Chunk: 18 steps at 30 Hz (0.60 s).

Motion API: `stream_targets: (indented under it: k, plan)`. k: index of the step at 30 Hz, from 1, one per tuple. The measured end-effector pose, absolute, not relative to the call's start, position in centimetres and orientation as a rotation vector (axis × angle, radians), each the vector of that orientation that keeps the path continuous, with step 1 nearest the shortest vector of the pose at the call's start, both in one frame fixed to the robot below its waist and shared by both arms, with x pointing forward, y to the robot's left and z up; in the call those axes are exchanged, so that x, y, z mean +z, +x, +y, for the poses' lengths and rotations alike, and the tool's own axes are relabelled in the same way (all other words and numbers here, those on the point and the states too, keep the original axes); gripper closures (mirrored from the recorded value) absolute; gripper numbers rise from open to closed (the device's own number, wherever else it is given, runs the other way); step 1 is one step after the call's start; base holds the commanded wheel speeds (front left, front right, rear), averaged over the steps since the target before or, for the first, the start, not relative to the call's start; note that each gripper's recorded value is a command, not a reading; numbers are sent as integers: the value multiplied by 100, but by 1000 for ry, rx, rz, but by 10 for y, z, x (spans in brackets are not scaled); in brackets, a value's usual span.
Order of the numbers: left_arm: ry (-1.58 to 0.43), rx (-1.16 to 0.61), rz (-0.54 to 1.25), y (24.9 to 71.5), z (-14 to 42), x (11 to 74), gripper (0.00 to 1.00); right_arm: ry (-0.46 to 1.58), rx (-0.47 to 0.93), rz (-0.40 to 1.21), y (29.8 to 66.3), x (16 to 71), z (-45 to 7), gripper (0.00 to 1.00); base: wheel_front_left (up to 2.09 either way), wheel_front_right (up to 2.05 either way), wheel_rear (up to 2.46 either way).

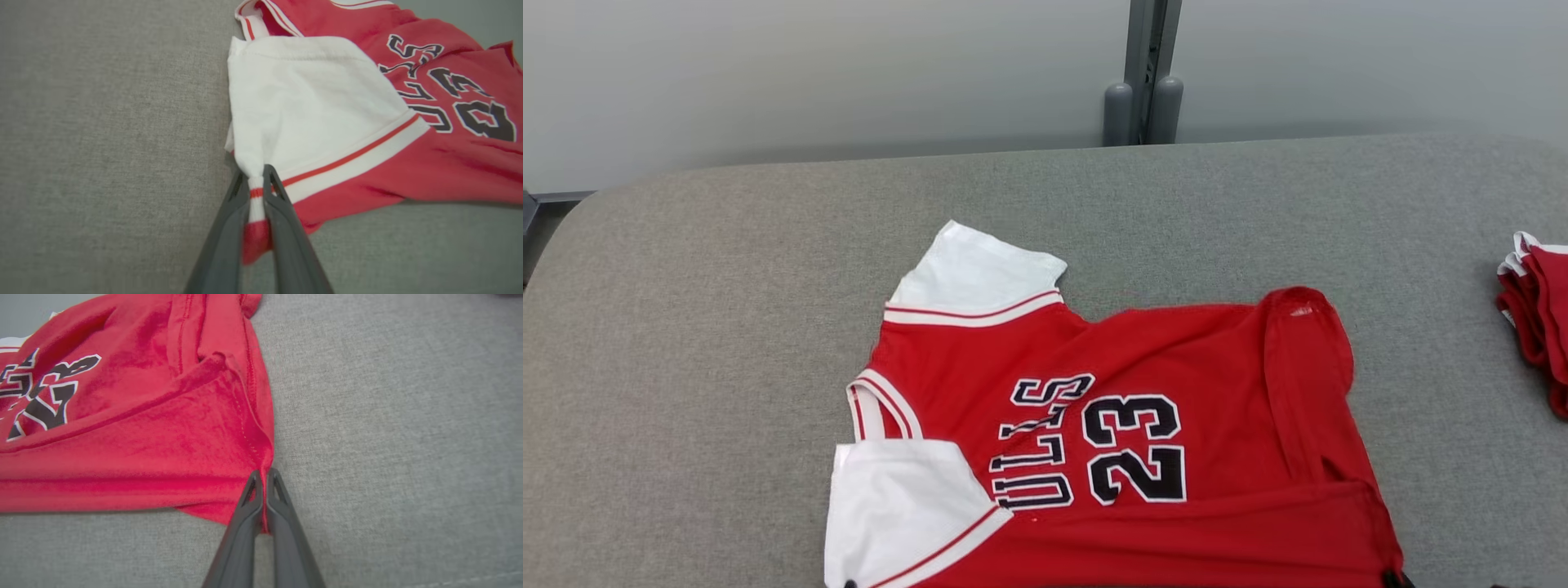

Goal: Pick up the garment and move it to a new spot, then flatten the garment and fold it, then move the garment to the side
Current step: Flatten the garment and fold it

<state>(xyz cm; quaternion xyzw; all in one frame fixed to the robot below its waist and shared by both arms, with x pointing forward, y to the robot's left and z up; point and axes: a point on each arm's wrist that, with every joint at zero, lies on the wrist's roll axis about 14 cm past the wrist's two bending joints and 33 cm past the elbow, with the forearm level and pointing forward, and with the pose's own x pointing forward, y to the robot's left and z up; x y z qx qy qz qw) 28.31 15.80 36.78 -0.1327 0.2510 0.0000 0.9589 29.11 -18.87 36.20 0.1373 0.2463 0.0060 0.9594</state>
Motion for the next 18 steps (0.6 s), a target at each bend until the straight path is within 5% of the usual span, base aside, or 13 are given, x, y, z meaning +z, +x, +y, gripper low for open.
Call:
stream_targets:
  k: [7, 8, 9, 10, 18]
  plan:
    - [-275, 8, 555, 260, 159, 369, 100, 291, -16, 542, 271, 357, -193, 100, 0, 0, 0]
    - [-274, 2, 553, 261, 158, 371, 71, 291, -15, 537, 272, 359, -192, 100, 0, 0, 0]
    - [-271, -3, 558, 261, 157, 371, 0, 290, -13, 531, 273, 360, -191, 59, 0, 0, 0]
    - [-270, -6, 555, 262, 156, 372, 0, 289, -12, 520, 275, 363, -191, 0, 0, 0, 0]
    - [-213, -3, 337, 307, 162, 415, 0, 243, -5, 278, 321, 423, -198, 0, 0, 0, 0]
